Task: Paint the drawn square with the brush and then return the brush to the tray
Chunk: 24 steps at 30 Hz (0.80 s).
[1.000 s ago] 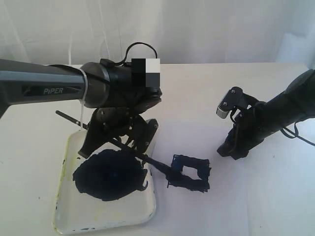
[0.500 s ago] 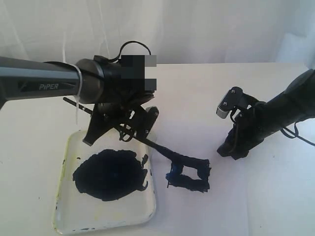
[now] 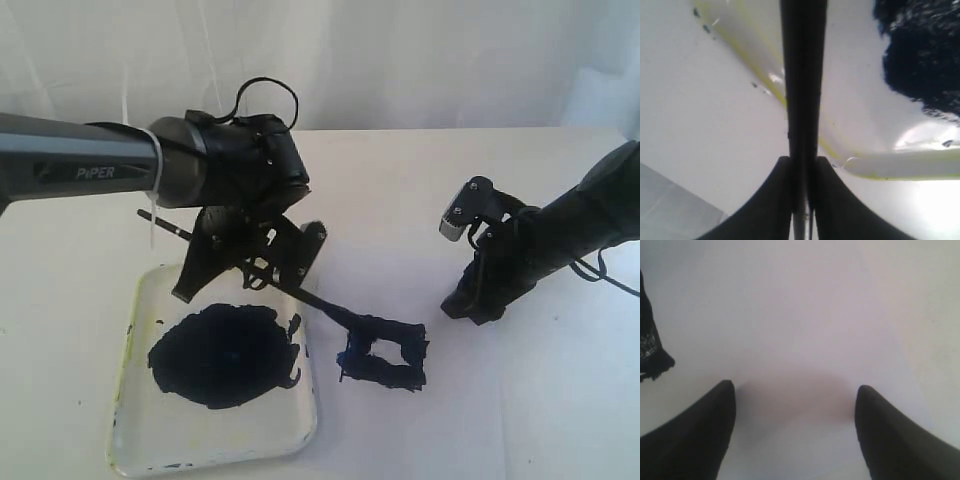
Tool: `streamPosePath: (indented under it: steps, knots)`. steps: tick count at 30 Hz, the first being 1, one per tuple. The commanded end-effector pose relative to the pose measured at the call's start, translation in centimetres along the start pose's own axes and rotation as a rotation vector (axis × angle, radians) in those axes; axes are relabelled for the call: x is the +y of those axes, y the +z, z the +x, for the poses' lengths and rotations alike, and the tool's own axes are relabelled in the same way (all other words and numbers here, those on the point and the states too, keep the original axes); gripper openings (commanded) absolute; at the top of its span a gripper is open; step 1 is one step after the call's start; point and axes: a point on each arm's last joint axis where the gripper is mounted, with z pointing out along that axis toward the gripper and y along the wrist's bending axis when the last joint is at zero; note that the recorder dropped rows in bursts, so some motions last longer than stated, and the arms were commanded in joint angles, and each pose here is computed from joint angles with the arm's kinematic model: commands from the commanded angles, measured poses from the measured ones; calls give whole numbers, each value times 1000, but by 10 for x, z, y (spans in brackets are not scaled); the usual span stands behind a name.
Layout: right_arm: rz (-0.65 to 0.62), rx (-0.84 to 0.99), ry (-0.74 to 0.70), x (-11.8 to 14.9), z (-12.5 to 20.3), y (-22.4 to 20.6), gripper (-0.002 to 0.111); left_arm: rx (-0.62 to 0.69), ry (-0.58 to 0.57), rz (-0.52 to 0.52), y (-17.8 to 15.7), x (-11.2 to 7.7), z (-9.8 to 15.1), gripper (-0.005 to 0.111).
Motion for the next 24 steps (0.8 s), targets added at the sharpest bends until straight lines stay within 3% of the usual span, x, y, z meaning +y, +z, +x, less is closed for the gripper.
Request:
streamPosePath:
  steps: [1,6,9,18,24]
  knots:
    - [3,33,-14,0,7,7,64,-34,21,87,-4,-10,-6,0]
    - [5,33,-14,-1,7,7,64,-44,72,104,-6,-12,-9,0]
    - [8,33,-14,-1,7,7,64,-60,44,72,-4,-9,-9,0]
    - [9,33,-14,-1,7,7,64,24,84,44,12,-7,-12,0]
    - [9,33,-14,-1,7,7,64,60,2,-32,12,1,-10,0]
